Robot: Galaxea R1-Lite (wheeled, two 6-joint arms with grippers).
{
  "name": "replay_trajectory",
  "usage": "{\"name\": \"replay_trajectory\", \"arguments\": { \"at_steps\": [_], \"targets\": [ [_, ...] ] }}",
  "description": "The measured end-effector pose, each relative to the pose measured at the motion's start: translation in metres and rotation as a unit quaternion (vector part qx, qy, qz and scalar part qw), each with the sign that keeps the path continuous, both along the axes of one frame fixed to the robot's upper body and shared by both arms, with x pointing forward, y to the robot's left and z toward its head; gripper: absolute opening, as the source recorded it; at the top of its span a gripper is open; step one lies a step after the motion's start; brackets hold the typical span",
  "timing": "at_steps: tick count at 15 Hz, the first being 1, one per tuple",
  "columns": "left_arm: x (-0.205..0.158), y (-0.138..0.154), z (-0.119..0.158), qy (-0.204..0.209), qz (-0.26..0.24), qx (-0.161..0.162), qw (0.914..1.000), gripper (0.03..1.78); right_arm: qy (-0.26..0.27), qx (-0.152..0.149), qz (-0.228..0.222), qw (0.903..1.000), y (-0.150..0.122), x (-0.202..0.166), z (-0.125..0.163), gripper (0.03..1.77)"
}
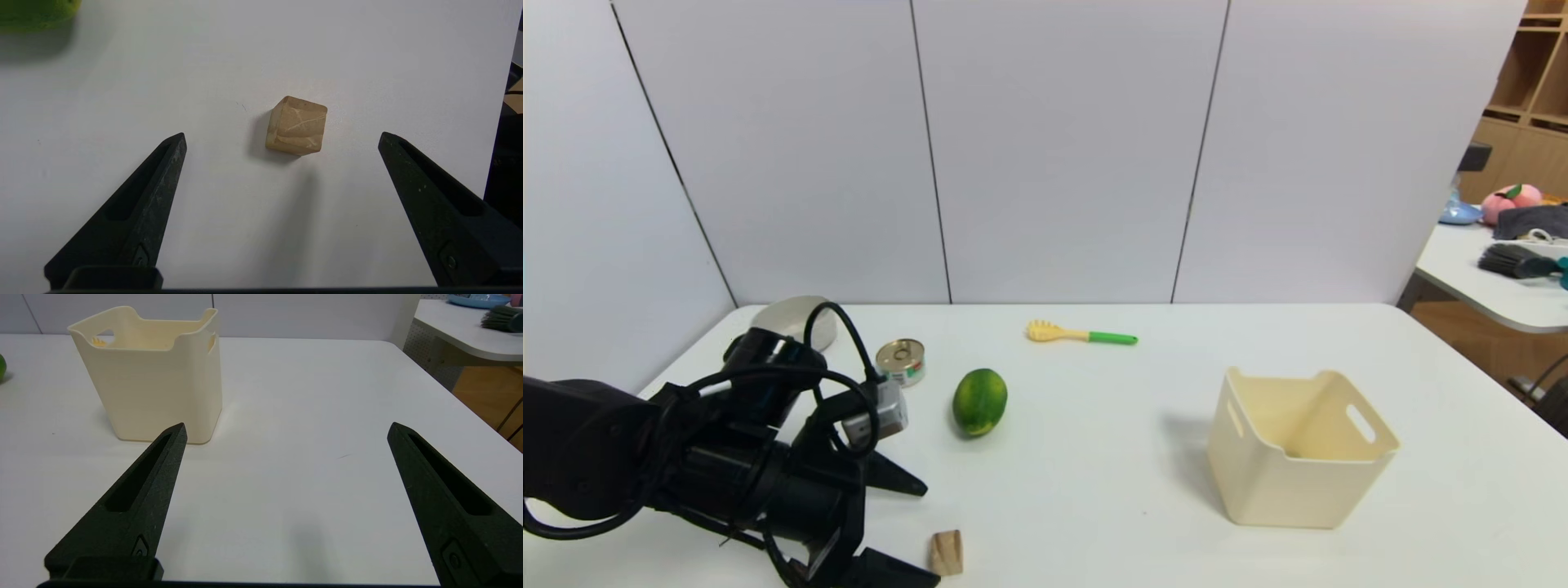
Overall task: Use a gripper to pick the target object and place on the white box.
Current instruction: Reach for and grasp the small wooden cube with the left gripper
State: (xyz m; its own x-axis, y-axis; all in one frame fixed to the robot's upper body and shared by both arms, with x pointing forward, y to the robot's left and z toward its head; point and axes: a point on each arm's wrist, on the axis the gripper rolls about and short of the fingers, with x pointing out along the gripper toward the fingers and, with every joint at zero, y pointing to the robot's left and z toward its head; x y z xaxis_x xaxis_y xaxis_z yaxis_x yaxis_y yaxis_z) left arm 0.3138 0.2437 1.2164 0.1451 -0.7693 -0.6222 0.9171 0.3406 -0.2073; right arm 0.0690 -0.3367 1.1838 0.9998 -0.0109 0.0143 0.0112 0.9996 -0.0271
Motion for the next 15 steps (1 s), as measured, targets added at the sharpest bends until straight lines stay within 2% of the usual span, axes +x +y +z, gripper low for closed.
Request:
{"name": "replay_trajectory", "arguments": {
  "at_steps": [9,15],
  "targets": [
    [0.004,-0.008,-0.014,-0.063,-0.083,0.027,0.9942,1.69,0.0,0.0,0.0,1.0,0.0,0.0,0.0,1.7],
    [0.014,-0.013,-0.023,-0.076,-0.085,0.04,0.9927,1.69,0.0,0.0,0.0,1.0,0.0,0.0,0.0,1.7]
  ]
}}
